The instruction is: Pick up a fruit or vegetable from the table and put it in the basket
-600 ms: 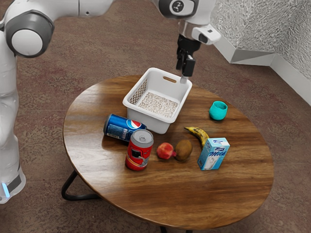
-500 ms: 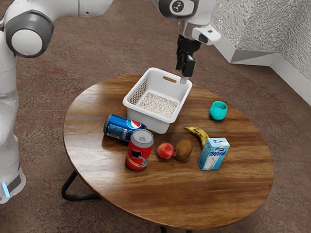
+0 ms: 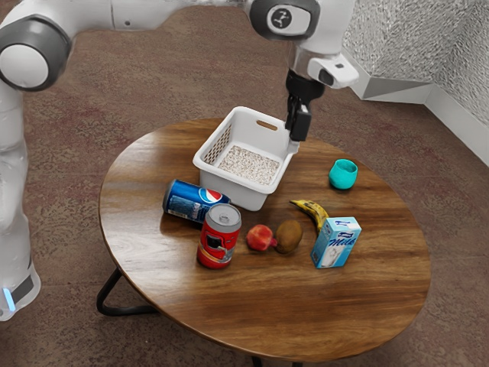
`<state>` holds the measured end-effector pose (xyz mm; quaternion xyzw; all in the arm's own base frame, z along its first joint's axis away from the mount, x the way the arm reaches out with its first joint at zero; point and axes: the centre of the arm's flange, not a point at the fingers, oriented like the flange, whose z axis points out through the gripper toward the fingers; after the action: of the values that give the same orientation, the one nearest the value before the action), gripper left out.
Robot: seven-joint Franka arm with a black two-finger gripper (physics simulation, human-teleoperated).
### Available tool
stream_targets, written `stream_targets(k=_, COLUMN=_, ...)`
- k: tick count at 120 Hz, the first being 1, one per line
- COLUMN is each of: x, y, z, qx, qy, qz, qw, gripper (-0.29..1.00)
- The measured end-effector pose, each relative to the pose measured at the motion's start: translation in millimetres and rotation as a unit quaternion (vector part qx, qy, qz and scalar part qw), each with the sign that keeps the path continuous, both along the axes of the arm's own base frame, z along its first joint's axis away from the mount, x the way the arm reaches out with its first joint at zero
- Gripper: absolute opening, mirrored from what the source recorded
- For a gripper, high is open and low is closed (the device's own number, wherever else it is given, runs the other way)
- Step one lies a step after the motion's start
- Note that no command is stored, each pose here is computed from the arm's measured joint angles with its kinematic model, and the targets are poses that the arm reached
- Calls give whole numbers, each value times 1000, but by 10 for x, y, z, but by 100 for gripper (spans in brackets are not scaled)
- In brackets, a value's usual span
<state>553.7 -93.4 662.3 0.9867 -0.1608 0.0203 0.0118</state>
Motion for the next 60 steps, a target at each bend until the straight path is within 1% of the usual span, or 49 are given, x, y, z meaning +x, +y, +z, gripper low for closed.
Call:
stream_targets(k=13, x=-149, y=-746, z=-75, qx=1, qy=11, qz=-70, qw=997, gripper=70)
stream_targets(k=21, x=-252, y=-1074, z=-96, qx=7, qy=12, qz=-102, qw=995, gripper=70)
stream_targets(k=24, x=-254, y=-1154, z=-123, qx=8, qy=14, qz=-111, qw=994, gripper=70)
stream_targets(k=27, x=-165, y=-1218, z=-156, qx=6, qy=14, qz=-116, qw=993, gripper=70)
stream_targets(k=30, x=-14, y=-1193, z=-192, qx=3, qy=15, qz=-113, qw=993, gripper=70)
stream_targets(k=35, x=246, y=-941, z=-262, qx=1, qy=17, qz=-92, qw=996, gripper=70)
stream_targets(k=41, x=399, y=-712, z=-310, qx=3, qy=19, qz=-74, qw=997, gripper=70)
stream_targets(k=53, x=435, y=-654, z=-469, qx=10, qy=29, qz=-73, qw=997, gripper=70)
stream_targets(k=60, x=306, y=-630, z=-450, qx=17, qy=30, qz=-74, qw=997, gripper=70)
